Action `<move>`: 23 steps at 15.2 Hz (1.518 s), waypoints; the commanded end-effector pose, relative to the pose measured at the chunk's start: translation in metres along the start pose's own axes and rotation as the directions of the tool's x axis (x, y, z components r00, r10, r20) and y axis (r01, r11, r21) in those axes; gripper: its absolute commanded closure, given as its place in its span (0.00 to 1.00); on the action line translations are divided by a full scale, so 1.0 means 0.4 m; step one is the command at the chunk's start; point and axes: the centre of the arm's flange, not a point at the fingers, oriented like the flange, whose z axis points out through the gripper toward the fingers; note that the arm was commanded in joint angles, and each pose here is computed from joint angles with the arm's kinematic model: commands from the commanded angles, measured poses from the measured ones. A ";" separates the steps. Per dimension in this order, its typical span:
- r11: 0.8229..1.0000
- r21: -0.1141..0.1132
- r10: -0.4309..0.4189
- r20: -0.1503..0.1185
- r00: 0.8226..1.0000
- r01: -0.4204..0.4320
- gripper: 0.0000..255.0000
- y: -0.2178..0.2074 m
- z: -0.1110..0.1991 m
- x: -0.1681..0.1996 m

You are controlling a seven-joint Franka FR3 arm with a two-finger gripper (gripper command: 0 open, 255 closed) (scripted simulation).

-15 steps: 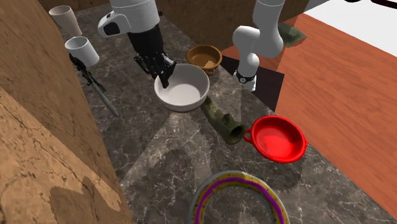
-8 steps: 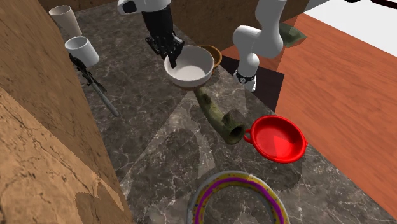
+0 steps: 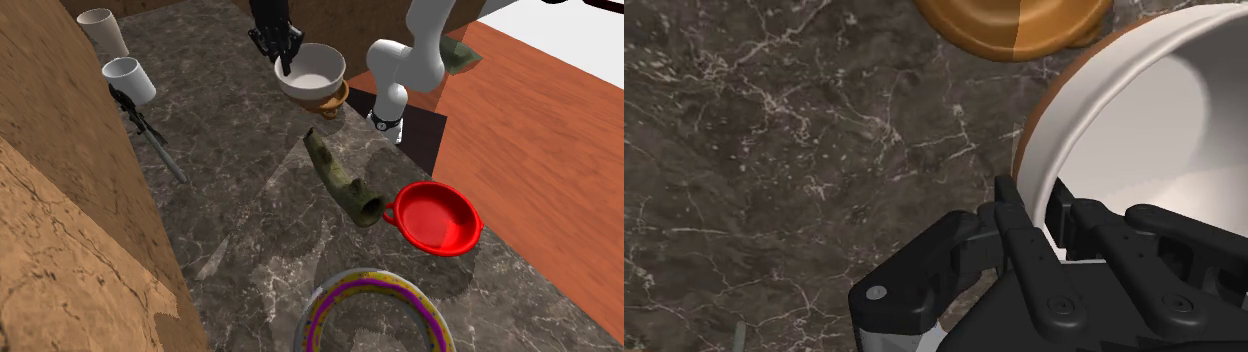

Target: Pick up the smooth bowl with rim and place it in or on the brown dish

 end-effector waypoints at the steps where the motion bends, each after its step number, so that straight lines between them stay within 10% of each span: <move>1: 1.000 0.000 -0.001 0.000 1.000 0.001 1.00 0.015 -0.009 -0.070; 9: 1.000 0.000 -0.001 0.000 1.000 0.001 1.00 0.076 -0.048 -0.325; 23: 1.000 0.000 -0.001 0.000 1.000 0.001 1.00 0.106 0.133 -0.338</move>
